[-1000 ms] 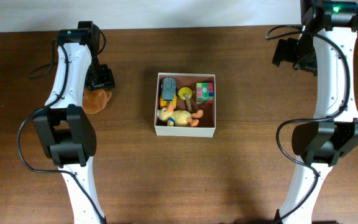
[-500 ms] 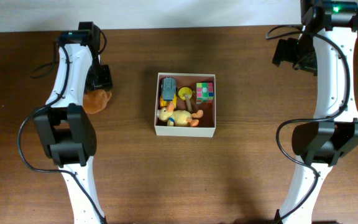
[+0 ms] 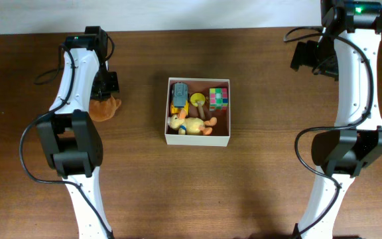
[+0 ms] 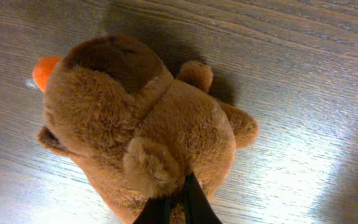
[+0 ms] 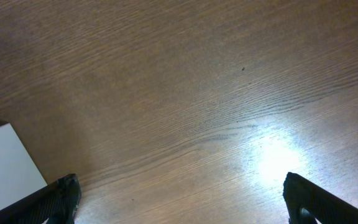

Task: Pack container
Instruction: 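Grasp the brown plush bear with the left gripper and lift it, then carry the bear over the box and lower it onto the chick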

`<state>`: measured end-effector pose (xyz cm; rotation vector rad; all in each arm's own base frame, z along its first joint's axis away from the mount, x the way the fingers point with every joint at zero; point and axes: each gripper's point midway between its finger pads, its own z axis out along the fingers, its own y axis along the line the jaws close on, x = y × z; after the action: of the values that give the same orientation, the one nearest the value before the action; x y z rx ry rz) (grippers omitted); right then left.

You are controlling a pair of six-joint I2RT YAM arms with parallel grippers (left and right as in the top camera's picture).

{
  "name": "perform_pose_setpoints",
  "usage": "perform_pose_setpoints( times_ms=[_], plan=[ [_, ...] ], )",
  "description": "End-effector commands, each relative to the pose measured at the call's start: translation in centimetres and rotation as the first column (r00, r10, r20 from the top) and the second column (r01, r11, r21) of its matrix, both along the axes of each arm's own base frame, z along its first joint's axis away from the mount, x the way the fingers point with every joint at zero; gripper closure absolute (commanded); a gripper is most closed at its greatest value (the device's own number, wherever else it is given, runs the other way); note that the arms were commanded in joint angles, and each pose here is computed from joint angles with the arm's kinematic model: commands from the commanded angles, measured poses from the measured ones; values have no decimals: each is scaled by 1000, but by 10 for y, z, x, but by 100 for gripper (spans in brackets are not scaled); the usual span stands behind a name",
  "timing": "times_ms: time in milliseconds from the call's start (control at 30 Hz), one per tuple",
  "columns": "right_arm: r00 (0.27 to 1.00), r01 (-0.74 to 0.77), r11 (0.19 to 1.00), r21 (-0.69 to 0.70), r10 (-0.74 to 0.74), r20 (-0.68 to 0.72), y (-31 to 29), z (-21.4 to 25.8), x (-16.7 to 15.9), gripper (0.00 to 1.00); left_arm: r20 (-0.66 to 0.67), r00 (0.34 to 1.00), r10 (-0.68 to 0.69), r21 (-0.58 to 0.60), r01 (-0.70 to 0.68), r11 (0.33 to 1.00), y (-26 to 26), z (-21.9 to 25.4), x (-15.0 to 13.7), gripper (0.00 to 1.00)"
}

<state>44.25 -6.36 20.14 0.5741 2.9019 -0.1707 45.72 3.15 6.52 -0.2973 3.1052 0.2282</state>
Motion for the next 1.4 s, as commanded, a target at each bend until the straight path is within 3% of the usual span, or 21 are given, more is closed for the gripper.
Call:
perform_pose_setpoints(
  times_ms=[0,233,333,500,867,1067,1367],
  plan=[
    [1000,3,1000,-11,-3,2,-2,2,-1,1,-38,999,-5,-32,4,999,-8,-8,-6,98],
    [1000,3,1000,-11,-3,2,-2,2,-1,1,-7,1000,-26,-166,25,986,-40,20,-5,98],
    [1000,3,1000,-11,-3,2,-2,2,-1,1,55,994,-99,-204,109,973,-59,47,-1,98],
    [1000,3,1000,-11,-3,2,-2,2,-1,1,189,964,-187,-191,222,956,-90,109,-4,98],
    [1000,3,1000,-11,-3,2,-2,2,-1,1,465,812,-352,-135,459,878,-162,226,-42,98],
    [1000,3,1000,-11,-3,2,-2,2,-1,1,452,790,-414,-153,526,836,-208,220,-57,98],
    [1000,3,1000,-11,-3,2,-2,2,-1,1,350,808,-474,-208,561,802,-289,165,-72,98]
  ],
)
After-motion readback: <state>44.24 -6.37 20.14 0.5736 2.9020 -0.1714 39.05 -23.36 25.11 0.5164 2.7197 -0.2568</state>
